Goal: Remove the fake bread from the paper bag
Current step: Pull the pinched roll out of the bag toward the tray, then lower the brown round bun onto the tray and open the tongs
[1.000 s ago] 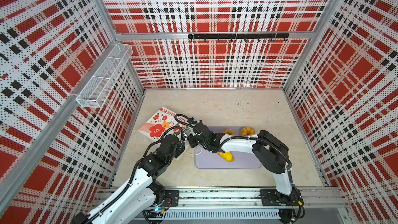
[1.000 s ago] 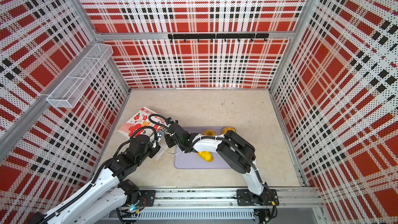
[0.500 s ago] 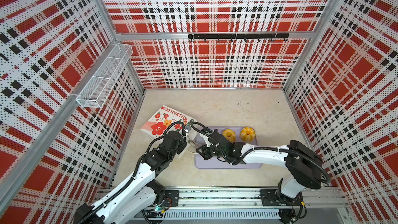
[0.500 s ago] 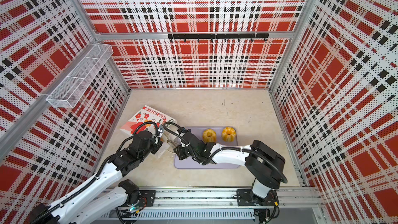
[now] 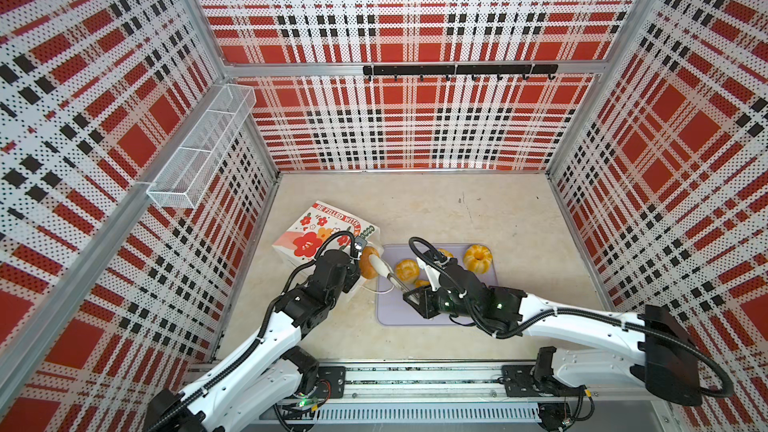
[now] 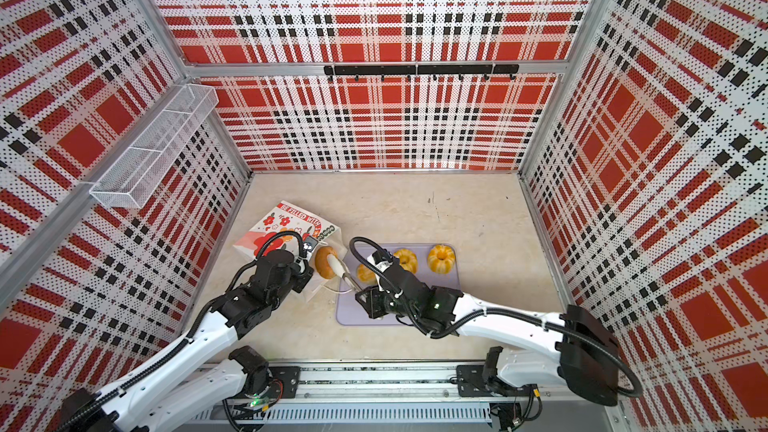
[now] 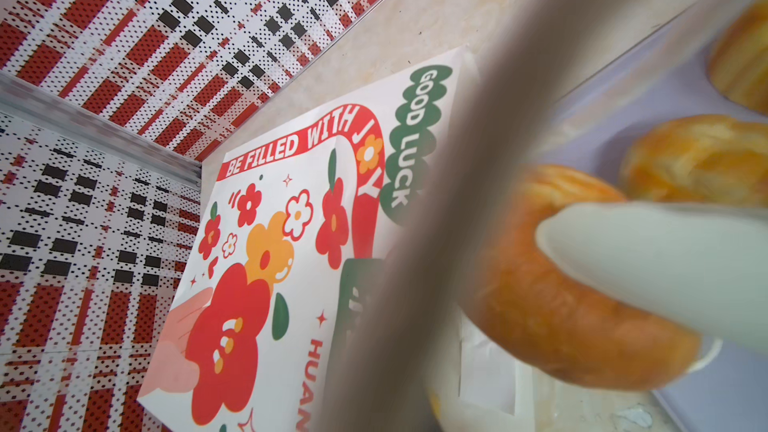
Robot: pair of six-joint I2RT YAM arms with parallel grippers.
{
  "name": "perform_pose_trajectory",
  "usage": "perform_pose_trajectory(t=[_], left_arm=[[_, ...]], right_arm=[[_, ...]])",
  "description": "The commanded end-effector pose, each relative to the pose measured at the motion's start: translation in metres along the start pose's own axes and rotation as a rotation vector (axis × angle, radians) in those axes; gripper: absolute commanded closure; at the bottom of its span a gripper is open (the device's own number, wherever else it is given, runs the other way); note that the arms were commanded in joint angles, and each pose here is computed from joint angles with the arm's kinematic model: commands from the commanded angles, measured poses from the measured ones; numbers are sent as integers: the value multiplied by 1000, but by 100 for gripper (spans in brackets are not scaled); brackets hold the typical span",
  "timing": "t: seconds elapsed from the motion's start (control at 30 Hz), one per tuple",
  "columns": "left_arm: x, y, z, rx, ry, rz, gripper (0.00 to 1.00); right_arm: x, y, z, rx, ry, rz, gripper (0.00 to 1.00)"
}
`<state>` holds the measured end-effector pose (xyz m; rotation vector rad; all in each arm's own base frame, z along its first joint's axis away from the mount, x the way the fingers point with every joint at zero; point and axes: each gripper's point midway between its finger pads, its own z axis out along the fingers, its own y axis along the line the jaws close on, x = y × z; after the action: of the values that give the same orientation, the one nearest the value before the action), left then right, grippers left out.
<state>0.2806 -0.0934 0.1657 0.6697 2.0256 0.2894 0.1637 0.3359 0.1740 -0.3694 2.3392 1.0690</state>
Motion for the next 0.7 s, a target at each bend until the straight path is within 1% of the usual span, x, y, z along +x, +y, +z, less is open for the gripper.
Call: perform_pose_trajectory(t=[0.0, 0.07, 0.17, 0.23, 0.4, 0.53, 0.67], left_arm=[[-15, 11, -3, -35, -48, -53, 100], [-14, 11, -3, -33, -45, -42, 100], [-13, 9, -2, -24, -42, -17, 100], [-11, 6, -1, -18, -37, 5, 100], [-9, 0, -2, 0, -31, 37, 100], [-9, -6, -5, 15, -36, 49, 100], [-8, -11, -6, 23, -36, 60, 100]], right_arm=[[-6, 0, -25, 0, -34, 47, 100], [-5, -3, -45, 3, -39, 64, 100], [-2, -17, -78, 12, -93, 105, 100], [1, -32, -101, 20, -134, 156, 100], [17, -74, -149, 111, -204, 278, 100], [31, -102, -176, 188, -230, 362, 100], [49, -119, -185, 257, -183, 401, 100]])
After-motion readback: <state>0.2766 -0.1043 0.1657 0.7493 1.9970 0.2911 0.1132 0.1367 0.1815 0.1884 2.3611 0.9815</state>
